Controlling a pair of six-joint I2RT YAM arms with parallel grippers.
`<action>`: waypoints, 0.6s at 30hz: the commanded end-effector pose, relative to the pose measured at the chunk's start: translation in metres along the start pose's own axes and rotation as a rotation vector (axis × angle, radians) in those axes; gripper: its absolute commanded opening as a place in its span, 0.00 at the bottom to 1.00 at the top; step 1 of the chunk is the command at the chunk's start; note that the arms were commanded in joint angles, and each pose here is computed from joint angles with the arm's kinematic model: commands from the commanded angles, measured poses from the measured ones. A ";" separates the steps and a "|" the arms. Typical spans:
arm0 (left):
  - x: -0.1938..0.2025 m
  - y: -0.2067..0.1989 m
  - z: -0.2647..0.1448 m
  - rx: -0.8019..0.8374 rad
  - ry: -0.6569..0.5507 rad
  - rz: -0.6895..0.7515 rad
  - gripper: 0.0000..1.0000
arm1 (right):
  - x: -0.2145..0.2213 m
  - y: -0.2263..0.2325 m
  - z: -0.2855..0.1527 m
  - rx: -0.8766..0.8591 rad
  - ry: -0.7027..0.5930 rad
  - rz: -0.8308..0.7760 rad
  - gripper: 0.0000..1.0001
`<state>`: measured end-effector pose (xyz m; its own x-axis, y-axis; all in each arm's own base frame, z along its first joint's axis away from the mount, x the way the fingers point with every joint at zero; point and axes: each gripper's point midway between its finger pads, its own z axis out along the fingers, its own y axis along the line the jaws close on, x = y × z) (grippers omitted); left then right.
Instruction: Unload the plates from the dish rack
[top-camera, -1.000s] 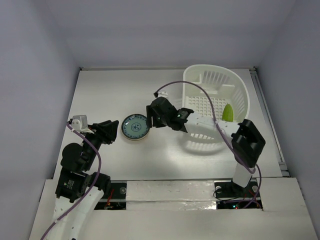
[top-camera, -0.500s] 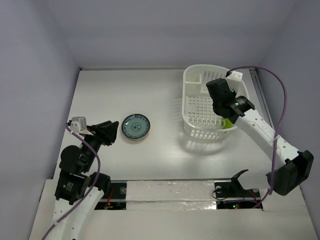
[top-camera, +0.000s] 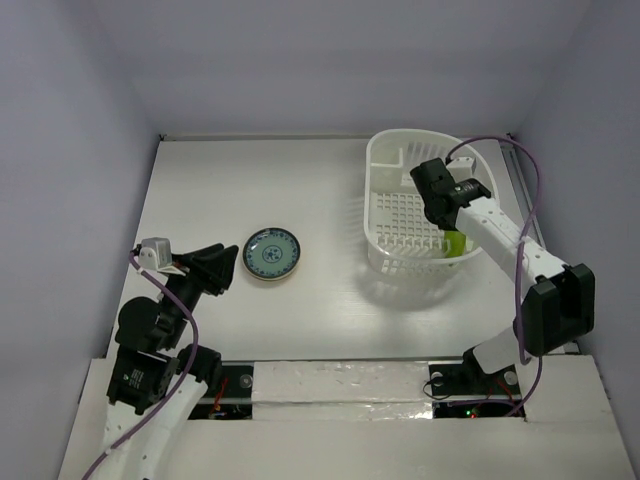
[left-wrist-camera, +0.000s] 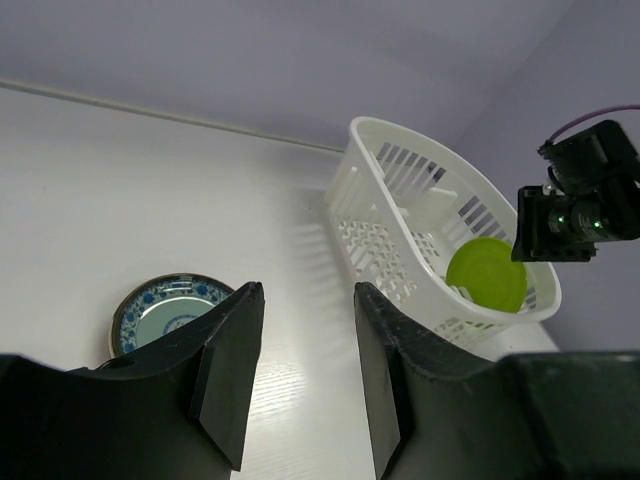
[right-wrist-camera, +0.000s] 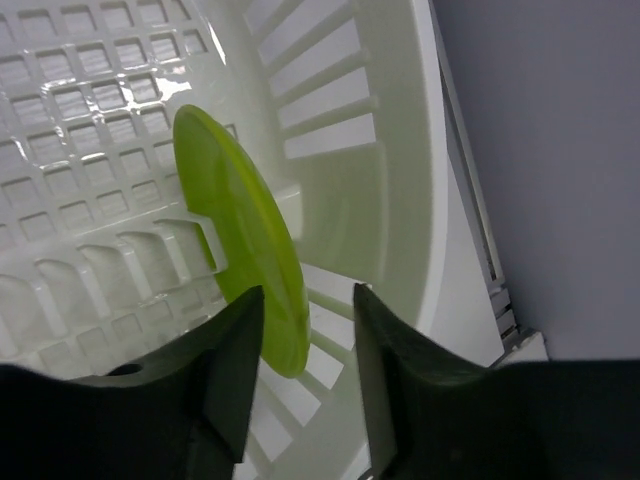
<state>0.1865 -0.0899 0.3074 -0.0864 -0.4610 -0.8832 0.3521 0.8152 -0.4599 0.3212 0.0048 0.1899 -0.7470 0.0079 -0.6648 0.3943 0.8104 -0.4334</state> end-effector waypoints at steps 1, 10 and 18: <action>-0.023 -0.015 -0.006 0.050 -0.071 0.003 0.38 | -0.006 -0.002 0.005 0.008 0.002 -0.038 0.42; -0.023 -0.014 -0.006 0.048 -0.074 0.003 0.38 | -0.008 -0.001 0.019 0.084 0.034 -0.117 0.20; -0.023 -0.015 -0.006 0.051 -0.073 0.003 0.38 | -0.013 -0.008 0.018 0.116 0.026 -0.158 0.03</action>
<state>0.1848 -0.0905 0.3085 -0.0838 -0.4623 -0.8828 0.3591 0.8123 -0.4595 0.3287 -0.0046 0.1655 -0.8511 -0.0874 -0.5176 0.2780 0.7614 -0.5856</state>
